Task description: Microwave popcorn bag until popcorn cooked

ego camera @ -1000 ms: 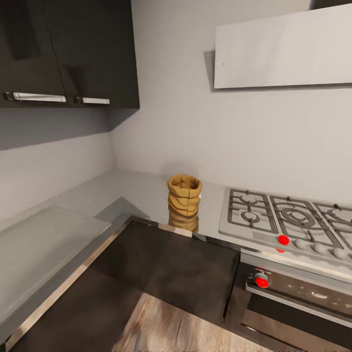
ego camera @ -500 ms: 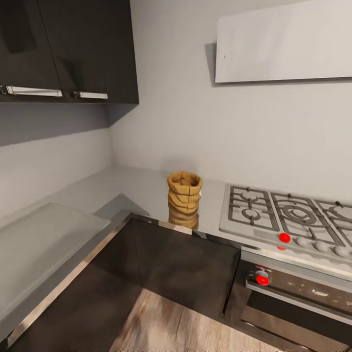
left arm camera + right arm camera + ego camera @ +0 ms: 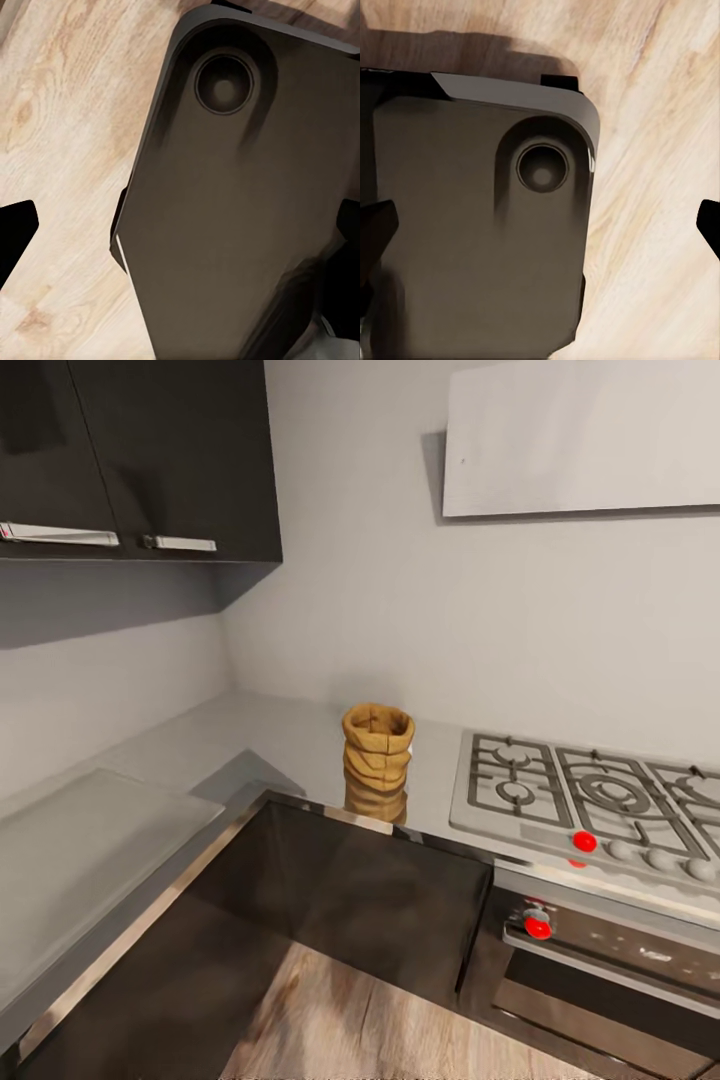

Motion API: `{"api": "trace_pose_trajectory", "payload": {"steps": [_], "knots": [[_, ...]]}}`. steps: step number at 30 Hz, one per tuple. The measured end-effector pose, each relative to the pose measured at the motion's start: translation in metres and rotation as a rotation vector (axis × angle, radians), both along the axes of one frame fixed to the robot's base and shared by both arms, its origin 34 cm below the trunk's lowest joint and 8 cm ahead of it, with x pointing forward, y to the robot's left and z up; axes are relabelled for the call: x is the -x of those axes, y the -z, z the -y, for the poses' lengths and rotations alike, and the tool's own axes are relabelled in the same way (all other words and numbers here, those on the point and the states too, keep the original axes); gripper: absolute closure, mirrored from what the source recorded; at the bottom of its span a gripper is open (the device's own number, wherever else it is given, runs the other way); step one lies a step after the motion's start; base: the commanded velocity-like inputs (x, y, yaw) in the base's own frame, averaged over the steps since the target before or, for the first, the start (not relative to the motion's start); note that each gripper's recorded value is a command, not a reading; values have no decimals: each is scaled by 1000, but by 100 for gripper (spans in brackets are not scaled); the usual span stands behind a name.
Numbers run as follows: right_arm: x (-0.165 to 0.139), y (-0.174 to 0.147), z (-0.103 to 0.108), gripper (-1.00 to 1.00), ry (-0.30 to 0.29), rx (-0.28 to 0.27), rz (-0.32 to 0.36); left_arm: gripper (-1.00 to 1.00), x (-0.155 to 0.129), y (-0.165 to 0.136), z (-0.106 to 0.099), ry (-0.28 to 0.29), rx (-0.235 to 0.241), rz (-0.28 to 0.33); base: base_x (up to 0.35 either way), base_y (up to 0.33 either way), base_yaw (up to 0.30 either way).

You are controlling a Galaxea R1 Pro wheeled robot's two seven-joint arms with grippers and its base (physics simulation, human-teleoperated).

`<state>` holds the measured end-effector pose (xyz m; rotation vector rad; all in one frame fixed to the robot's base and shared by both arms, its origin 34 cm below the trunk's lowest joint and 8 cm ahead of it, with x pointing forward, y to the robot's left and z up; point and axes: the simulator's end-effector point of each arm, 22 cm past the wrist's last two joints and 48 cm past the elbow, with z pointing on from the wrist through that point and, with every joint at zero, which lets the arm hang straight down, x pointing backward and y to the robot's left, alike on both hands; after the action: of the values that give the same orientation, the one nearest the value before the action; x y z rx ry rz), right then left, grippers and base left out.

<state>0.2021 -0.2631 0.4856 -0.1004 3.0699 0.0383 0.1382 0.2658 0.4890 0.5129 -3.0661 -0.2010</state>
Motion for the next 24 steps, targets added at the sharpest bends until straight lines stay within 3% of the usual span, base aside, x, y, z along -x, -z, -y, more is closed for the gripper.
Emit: {"api": "trace_pose_trajectory", "payload": {"steps": [24], "knots": [[15, 2, 1, -100, 0, 3, -38, -100, 2, 1, 1, 1, 8, -10, 0, 0, 0]]}}
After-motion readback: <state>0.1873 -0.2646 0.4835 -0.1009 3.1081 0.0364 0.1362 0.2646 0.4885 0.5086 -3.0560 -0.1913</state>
